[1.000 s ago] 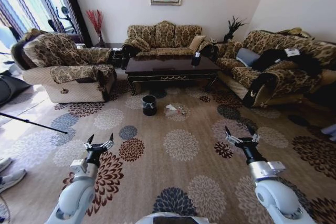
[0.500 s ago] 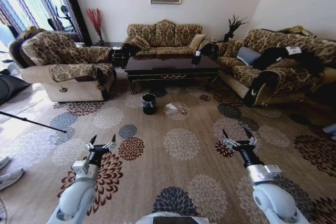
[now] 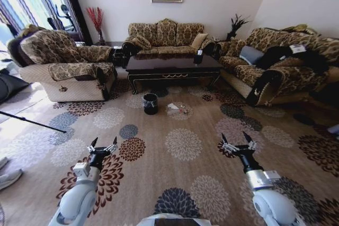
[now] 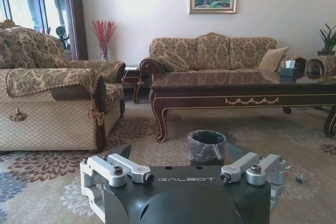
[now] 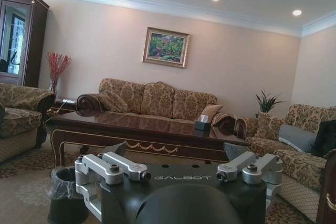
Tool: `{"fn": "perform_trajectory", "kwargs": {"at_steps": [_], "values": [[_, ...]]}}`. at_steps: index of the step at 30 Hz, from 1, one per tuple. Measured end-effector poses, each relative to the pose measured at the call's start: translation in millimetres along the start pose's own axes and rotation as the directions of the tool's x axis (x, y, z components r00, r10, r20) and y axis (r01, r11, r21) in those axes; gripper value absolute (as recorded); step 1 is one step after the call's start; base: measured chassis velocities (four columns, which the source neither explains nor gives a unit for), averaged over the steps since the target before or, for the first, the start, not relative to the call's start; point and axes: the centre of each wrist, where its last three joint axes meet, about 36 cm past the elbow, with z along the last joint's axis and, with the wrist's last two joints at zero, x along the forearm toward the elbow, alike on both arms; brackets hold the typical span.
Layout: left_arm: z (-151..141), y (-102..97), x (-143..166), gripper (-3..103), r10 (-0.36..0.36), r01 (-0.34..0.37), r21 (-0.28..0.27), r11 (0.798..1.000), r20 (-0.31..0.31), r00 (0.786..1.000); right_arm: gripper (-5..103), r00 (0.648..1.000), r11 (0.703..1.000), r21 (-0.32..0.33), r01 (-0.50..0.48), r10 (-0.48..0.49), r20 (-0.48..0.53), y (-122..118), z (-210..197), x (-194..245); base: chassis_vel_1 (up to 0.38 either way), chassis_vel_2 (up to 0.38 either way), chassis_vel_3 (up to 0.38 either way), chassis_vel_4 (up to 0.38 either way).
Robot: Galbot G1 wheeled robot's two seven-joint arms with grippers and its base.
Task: Move to the front of the table and pick up the trash from the floor, then place it into the trash bin.
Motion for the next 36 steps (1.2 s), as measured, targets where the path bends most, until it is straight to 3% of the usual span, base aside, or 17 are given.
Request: {"fn": "perform_trajectory", "kwargs": {"at_steps": [36], "values": [[4.0, 6.5, 1.9, 100, -0.042, 0.042, 0.003, 0.999, -0.015, 0.999, 100, 1.0, 0.999, -0.032, -0.021, 0.021, -0.013, 7.2, 5.5, 8.8, 0.0, 0.0, 0.0, 0.0]]}}
